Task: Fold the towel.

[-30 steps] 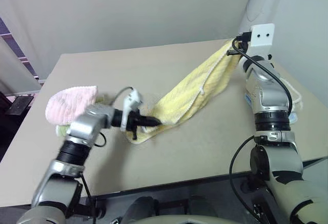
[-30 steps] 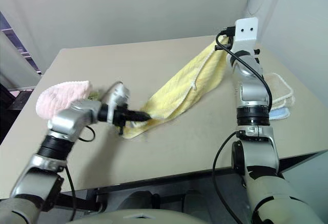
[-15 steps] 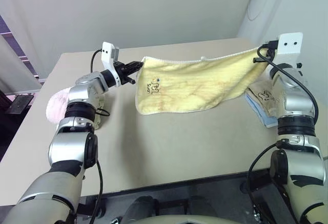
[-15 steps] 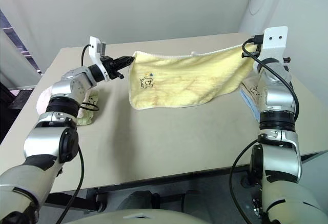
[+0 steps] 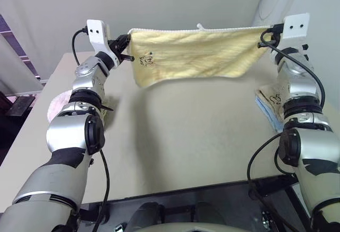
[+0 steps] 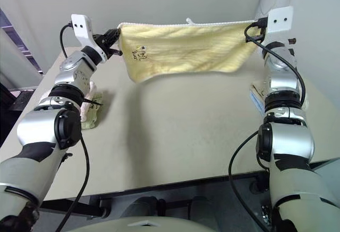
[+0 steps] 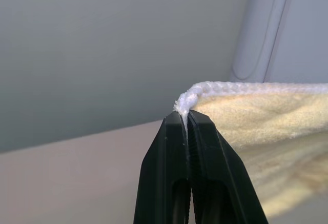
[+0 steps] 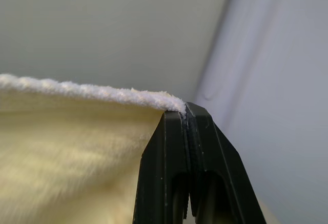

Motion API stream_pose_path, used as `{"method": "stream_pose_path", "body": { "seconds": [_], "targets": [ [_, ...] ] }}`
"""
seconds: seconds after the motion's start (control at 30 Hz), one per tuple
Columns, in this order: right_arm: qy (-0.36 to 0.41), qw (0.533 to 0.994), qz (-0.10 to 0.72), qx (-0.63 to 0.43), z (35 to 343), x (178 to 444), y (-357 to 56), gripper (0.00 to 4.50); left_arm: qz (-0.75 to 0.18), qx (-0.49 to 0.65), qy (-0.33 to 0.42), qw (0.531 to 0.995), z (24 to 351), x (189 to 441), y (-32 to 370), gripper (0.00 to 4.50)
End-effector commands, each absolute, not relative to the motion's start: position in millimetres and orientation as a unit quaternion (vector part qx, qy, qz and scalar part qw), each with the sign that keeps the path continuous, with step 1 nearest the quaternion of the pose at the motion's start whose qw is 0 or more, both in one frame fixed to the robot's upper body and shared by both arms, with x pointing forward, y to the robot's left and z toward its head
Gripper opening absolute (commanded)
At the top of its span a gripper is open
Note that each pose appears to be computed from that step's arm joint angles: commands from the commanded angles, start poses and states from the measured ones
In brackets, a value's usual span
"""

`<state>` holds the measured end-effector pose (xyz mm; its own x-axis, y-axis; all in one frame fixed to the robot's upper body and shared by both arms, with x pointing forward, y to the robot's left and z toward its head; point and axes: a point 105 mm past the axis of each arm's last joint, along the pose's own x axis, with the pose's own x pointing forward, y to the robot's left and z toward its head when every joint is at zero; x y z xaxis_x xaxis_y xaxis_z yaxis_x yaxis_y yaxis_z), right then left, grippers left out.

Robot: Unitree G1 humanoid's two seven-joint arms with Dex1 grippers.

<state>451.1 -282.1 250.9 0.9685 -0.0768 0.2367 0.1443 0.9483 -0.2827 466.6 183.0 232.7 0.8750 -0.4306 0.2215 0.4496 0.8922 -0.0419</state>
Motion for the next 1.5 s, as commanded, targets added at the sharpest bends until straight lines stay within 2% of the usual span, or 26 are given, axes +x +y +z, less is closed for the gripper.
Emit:
{"method": "stream_pose_path", "body": {
  "seconds": [0.03,0.2,0.3,0.57,0.67,0.73,0.97,1.1,1.27,1.5],
  "targets": [
    [-0.139,0.977,-0.012,-0.16,250,437,-271,0.0,-0.253,-0.043,-0.123,0.959,227,455,198,0.03],
    [-0.106,0.978,0.054,-0.173,224,399,-260,0.0,-0.346,-0.037,-0.099,0.932,192,427,205,0.03],
    [-0.082,0.978,0.084,-0.17,216,375,-255,0.0,-0.424,-0.04,-0.065,0.902,174,401,205,0.03],
    [-0.024,0.973,0.147,-0.176,208,324,-252,0.0,-0.518,-0.053,0.009,0.854,165,352,205,0.03],
    [0.008,0.975,0.141,-0.171,197,308,-263,0.0,-0.556,-0.07,0.061,0.826,160,327,208,0.03],
    [0.046,0.97,0.167,-0.172,182,288,-265,0.0,-0.579,-0.06,0.105,0.807,149,307,214,0.03],
    [0.151,0.945,0.236,-0.171,144,228,-269,0.0,-0.573,-0.054,0.184,0.797,134,274,241,0.03],
    [0.212,0.932,0.244,-0.165,129,201,-289,0.0,-0.575,-0.044,0.212,0.789,122,258,249,0.03],
    [0.241,0.914,0.292,-0.148,133,163,-288,0.0,-0.589,-0.05,0.227,0.774,116,245,243,0.03],
    [0.278,0.893,0.313,-0.162,126,137,-286,0.0,-0.579,-0.037,0.273,0.767,120,231,263,0.03]
  ]
}}
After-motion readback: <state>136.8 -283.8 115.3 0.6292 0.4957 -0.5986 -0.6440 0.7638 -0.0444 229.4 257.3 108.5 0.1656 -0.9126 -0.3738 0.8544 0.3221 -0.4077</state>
